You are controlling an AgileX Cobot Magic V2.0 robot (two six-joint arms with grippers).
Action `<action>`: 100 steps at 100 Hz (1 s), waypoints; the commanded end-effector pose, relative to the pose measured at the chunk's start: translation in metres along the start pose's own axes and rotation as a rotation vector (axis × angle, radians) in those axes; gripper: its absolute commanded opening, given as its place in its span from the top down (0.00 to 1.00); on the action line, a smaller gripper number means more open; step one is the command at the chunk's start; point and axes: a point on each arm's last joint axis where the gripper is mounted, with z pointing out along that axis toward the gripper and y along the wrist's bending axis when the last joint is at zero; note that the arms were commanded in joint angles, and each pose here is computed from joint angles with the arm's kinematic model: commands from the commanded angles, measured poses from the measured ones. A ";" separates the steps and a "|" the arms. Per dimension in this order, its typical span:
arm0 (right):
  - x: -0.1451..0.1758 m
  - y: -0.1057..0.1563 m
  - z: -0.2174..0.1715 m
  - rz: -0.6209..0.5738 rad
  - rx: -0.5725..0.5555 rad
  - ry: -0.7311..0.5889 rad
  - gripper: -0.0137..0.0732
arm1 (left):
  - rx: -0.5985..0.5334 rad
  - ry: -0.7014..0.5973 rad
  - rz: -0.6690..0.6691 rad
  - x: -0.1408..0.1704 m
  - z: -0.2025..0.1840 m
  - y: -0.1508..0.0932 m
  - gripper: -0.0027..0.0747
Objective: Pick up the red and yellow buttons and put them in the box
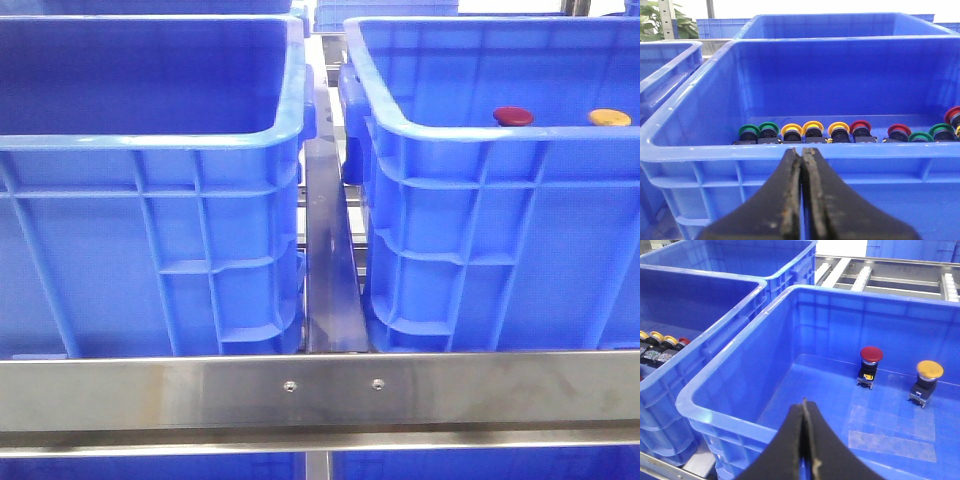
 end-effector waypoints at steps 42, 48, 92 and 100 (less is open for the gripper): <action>-0.010 -0.001 0.000 0.018 0.013 -0.035 0.92 | 0.000 -0.047 -0.011 0.010 -0.001 0.000 0.99; -0.010 -0.001 0.000 0.018 0.013 -0.035 0.92 | 0.000 -0.047 -0.011 0.010 -0.001 0.000 0.99; -0.012 -0.009 -0.002 0.019 0.104 -0.061 0.92 | 0.000 -0.047 -0.011 0.010 -0.001 0.000 0.99; -0.012 -0.011 -0.002 0.014 0.121 -0.061 0.92 | 0.000 -0.047 -0.011 0.010 -0.001 0.000 0.99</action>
